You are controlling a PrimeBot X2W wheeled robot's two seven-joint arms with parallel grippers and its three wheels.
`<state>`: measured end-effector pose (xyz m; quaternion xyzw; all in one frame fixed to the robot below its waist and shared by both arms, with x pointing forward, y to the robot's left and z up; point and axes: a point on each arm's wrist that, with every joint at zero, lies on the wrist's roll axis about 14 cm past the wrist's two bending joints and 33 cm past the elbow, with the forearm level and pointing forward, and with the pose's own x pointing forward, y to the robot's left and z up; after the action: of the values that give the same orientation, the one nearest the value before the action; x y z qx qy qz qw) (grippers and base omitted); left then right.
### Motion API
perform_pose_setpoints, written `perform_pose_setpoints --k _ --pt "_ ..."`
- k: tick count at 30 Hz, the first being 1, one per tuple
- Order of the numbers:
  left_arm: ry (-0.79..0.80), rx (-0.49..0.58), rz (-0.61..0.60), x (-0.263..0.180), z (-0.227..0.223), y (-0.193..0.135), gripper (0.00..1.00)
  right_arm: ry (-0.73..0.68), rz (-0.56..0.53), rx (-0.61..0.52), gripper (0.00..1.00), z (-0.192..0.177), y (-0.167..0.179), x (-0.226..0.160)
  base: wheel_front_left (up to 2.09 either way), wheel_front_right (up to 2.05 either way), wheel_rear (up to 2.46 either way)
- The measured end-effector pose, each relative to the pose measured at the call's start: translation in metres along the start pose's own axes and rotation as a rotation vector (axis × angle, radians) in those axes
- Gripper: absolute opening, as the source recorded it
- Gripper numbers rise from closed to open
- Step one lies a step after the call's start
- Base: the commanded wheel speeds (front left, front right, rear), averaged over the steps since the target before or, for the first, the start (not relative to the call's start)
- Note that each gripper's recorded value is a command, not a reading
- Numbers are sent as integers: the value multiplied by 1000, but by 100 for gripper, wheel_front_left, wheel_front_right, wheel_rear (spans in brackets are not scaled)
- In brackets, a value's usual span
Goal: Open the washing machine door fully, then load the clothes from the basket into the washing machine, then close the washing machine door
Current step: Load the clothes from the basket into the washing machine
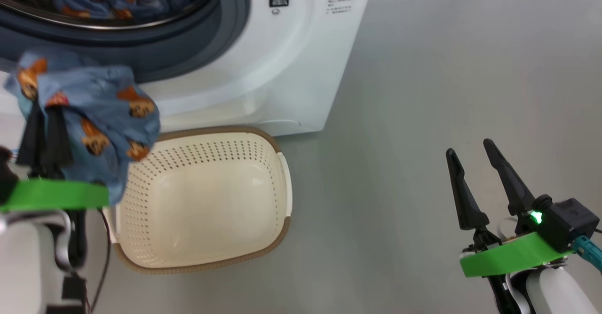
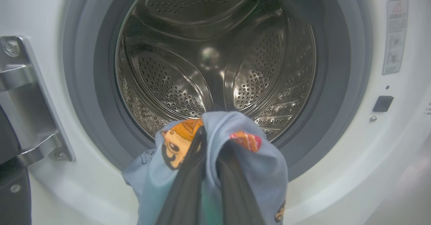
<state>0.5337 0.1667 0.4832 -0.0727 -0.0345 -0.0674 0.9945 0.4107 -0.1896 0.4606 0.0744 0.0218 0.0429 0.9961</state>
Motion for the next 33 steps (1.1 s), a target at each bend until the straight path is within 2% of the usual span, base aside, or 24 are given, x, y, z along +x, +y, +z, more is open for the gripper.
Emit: perform_pose_setpoints --k 11,33 --pt "-5 6 -61 74 -5 -16 0 26 -37 10 100 -13 -9 10 0 0 0" --pt "179 52 -102 173 -59 -36 0 71 -68 4 100 -32 -16 20 0 0 0"
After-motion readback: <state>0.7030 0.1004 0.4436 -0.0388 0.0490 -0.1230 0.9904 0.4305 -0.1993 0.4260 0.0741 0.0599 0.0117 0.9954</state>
